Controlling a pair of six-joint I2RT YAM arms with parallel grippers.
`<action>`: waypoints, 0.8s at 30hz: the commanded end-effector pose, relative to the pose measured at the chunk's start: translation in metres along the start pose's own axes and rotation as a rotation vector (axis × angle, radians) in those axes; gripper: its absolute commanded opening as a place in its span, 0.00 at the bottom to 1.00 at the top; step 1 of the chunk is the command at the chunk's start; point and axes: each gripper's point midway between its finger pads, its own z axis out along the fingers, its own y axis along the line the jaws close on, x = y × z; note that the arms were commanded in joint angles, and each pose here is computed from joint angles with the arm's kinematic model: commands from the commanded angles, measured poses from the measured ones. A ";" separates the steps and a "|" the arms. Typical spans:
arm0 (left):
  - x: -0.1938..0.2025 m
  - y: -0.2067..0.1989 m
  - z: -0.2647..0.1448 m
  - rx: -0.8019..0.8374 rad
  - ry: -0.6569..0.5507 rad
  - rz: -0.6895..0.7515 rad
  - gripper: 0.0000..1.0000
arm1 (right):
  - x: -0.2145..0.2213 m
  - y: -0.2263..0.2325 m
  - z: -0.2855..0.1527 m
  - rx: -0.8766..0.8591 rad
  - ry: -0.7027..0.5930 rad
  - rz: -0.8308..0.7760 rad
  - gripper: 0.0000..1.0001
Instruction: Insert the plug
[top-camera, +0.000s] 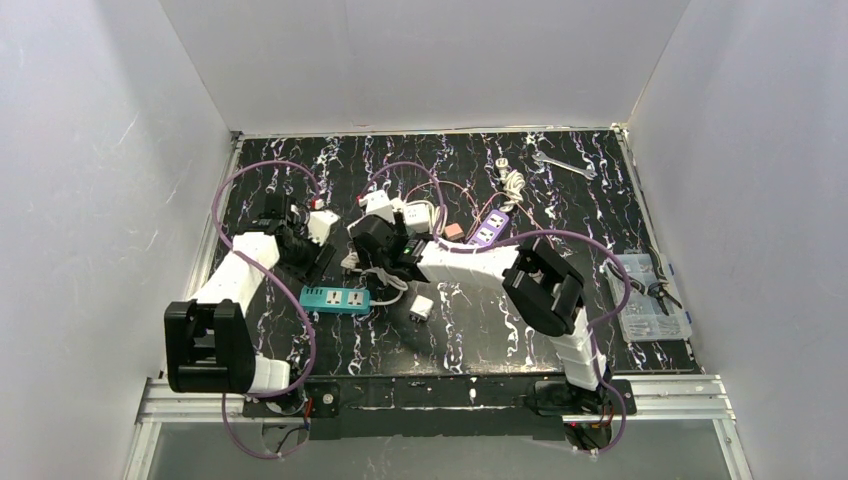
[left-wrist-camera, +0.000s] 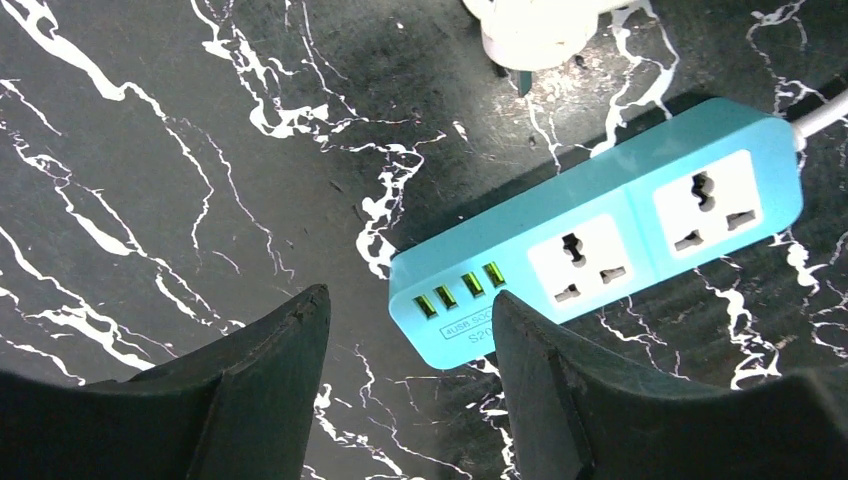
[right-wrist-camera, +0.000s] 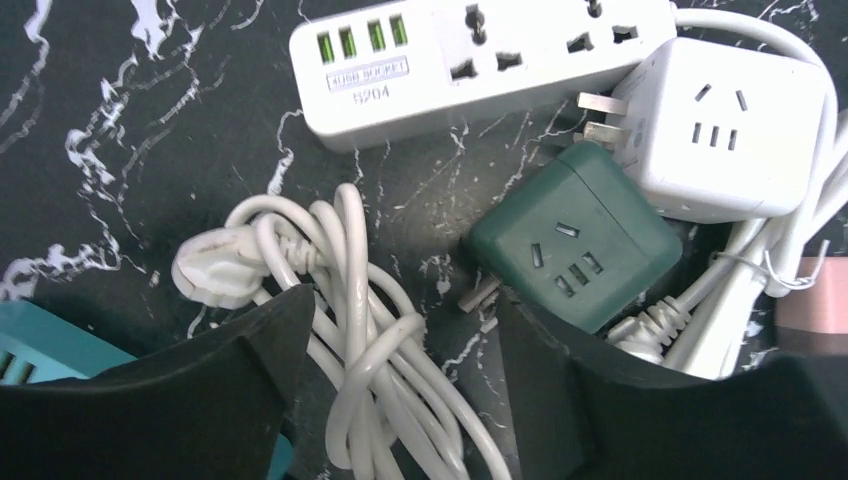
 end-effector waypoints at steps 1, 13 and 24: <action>0.002 -0.017 -0.010 0.097 0.014 -0.021 0.58 | -0.042 -0.003 -0.030 -0.031 -0.062 -0.006 0.79; -0.004 -0.006 -0.020 0.112 0.022 0.051 0.51 | 0.006 -0.107 -0.136 0.138 0.006 0.099 0.76; 0.032 0.012 -0.018 0.124 0.052 0.095 0.44 | 0.043 -0.130 -0.169 0.138 0.072 0.131 0.73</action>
